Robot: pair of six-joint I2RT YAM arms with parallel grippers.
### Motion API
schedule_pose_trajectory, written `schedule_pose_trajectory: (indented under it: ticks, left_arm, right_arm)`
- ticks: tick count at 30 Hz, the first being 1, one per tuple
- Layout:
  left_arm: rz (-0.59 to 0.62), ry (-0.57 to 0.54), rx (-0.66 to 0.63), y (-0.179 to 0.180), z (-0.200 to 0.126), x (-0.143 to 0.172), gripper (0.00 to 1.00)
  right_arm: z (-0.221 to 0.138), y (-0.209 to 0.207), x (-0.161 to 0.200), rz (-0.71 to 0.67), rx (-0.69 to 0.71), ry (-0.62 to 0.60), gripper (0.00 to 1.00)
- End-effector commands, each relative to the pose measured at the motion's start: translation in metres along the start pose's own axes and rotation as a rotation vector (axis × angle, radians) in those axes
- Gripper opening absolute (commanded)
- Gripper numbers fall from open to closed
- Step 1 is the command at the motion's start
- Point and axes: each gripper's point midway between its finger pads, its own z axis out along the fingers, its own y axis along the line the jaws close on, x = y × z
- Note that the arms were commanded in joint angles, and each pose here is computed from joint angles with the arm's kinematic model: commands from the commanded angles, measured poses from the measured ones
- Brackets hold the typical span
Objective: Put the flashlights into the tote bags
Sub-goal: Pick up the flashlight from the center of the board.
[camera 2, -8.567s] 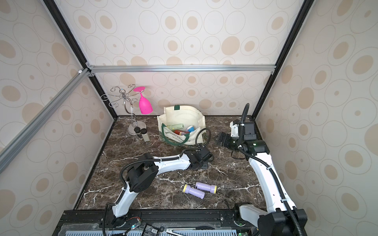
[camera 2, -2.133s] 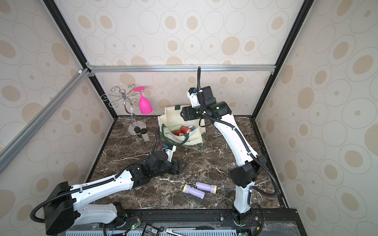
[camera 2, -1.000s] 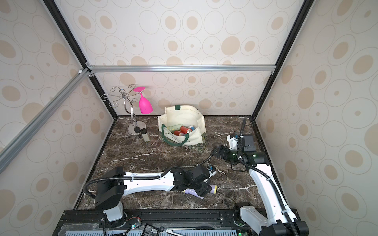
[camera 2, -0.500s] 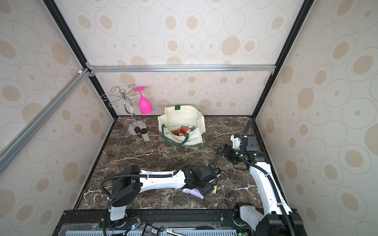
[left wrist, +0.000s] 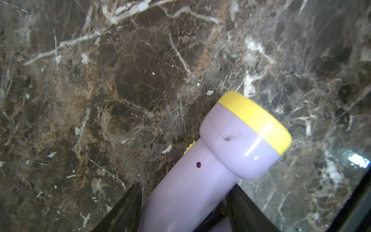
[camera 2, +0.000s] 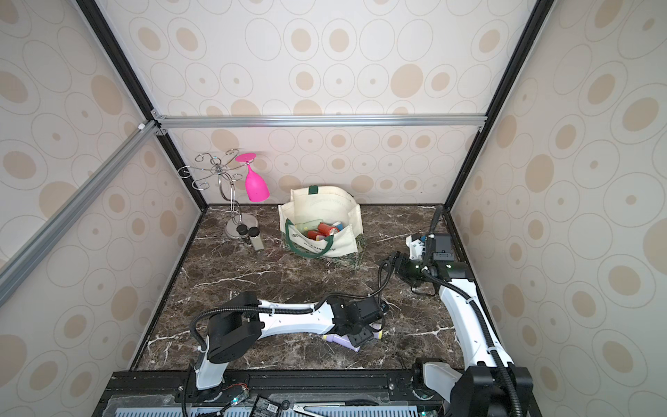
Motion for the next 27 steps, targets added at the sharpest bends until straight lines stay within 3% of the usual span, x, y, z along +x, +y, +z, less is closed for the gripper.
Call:
schedule_pose_trajectory:
  ticks: [1,4,11,18,27]
  left_arm:
    - [0.032,0.004,-0.038,0.005,0.004,-0.005,0.58]
    - [0.004,-0.027,-0.065,0.014,0.003,-0.011,0.47]
    - [-0.062,-0.075,-0.083,0.029,0.004,-0.018,0.38]
    - [-0.199,-0.167,-0.060,0.045,-0.008,-0.033,0.21]
    - [-0.370,-0.234,-0.045,0.059,-0.023,-0.027,0.11]
  right_arm:
    - [-0.009,0.011,-0.006,-0.035,-0.008,-0.005,0.78]
    - [-0.015,0.014,-0.009,-0.045,0.006,-0.016,0.76]
    - [-0.019,0.020,-0.013,-0.024,-0.005,-0.008,0.73]
    - [-0.016,0.020,-0.010,-0.010,-0.016,0.003,0.70]
    - [-0.017,0.022,-0.008,-0.017,-0.027,0.005,0.69]
